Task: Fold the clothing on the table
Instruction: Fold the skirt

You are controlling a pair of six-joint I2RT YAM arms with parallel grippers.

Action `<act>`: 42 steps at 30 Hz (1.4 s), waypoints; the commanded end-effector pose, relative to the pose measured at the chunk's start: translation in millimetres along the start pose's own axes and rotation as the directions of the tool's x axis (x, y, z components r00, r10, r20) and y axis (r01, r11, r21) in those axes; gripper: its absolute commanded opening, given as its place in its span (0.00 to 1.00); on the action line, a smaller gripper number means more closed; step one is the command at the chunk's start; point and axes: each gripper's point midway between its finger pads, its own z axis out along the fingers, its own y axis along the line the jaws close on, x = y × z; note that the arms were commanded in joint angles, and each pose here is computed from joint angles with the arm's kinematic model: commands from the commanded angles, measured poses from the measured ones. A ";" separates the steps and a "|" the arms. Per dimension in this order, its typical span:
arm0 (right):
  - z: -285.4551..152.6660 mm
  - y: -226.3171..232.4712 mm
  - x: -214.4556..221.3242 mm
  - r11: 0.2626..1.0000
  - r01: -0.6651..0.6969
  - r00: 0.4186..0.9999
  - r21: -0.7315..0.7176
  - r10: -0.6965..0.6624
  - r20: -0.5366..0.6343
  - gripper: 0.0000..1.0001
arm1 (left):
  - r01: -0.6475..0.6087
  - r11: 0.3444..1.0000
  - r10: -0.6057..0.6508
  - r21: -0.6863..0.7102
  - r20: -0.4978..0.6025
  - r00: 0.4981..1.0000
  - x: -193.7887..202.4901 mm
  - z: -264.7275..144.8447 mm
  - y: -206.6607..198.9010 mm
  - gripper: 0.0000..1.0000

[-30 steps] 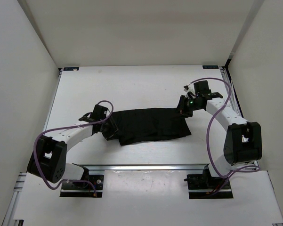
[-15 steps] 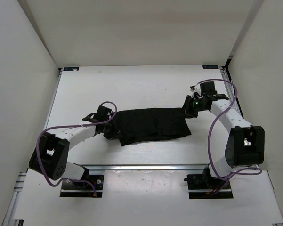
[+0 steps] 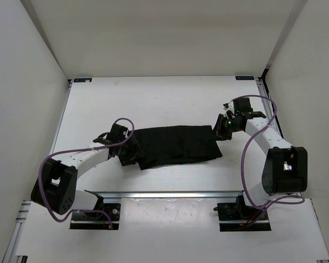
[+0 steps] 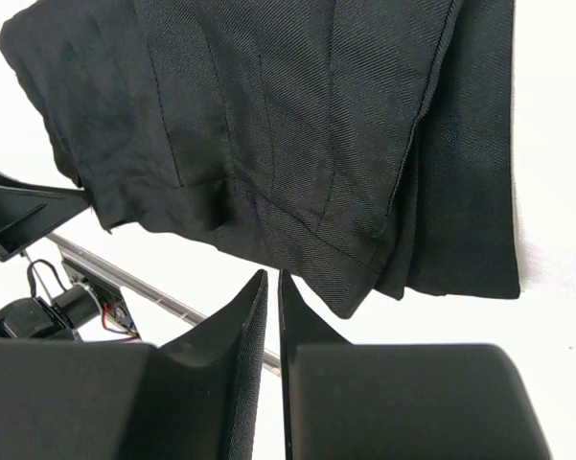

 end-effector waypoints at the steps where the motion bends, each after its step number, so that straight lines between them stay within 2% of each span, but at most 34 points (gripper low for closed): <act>1: -6.8 8.3 -3.2 1.000 0.029 0.999 -0.008 -0.028 0.019 0.13 | -0.012 1.000 0.012 0.009 0.031 0.999 0.0 -1.4 0.7 0.75; 6: -7.1 5.6 1.1 1.000 0.023 1.000 0.002 -0.023 0.011 0.12 | 0.004 1.000 -0.005 0.011 0.027 1.000 3.1 5.9 5.7 0.69; 7: -6.9 6.4 1.5 1.000 0.023 1.000 -0.001 -0.023 0.007 0.12 | 0.011 1.000 -0.012 0.028 0.023 1.000 4.3 4.7 2.8 0.64; 9: -8.4 4.7 3.3 1.000 0.026 1.000 0.010 -0.026 0.010 0.12 | 0.016 0.999 -0.017 0.043 0.019 1.000 5.3 7.4 1.4 0.51; 12: -8.3 0.1 4.6 1.000 0.015 1.000 0.020 -0.015 0.009 0.12 | 0.036 0.997 -0.037 0.065 0.007 0.999 5.2 5.7 -5.5 0.04; 13: -9.9 1.7 0.4 1.000 0.025 0.999 0.015 -0.025 0.022 0.12 | 0.038 0.996 -0.039 0.077 0.009 0.999 3.6 3.5 -9.1 0.00; 16: -9.1 -8.4 0.5 0.998 0.015 0.999 0.059 -0.017 0.034 0.12 | 0.048 0.993 -0.049 0.105 0.011 0.999 0.2 -4.0 -16.8 0.00; 19: -7.2 -29.5 1.0 0.987 -0.030 0.999 0.160 0.024 0.038 0.11 | 0.053 0.990 -0.057 0.131 0.026 0.998 -4.3 -14.0 -24.5 0.00; 21: -7.1 -50.3 1.5 0.962 -0.076 0.997 0.262 0.067 0.042 0.08 | 0.054 0.990 -0.060 0.130 0.040 0.997 -8.6 -16.4 -24.8 0.00; 24: -2.8 -69.6 7.3 0.935 -0.116 0.993 0.336 0.116 0.021 0.02 | 0.061 0.989 -0.066 0.132 0.030 0.997 -5.4 -16.2 -22.8 0.00; 37: 49.5 -90.4 41.8 0.925 -0.125 0.966 0.360 0.195 -0.167 0.00 | 0.068 0.989 -0.071 0.129 0.018 0.997 -0.7 -15.0 -15.5 0.00; 42: 52.4 -100.0 58.5 0.914 -0.135 0.952 0.383 0.227 -0.207 0.00 | 0.089 0.992 -0.090 0.091 -0.002 0.996 3.7 -10.8 -4.5 0.00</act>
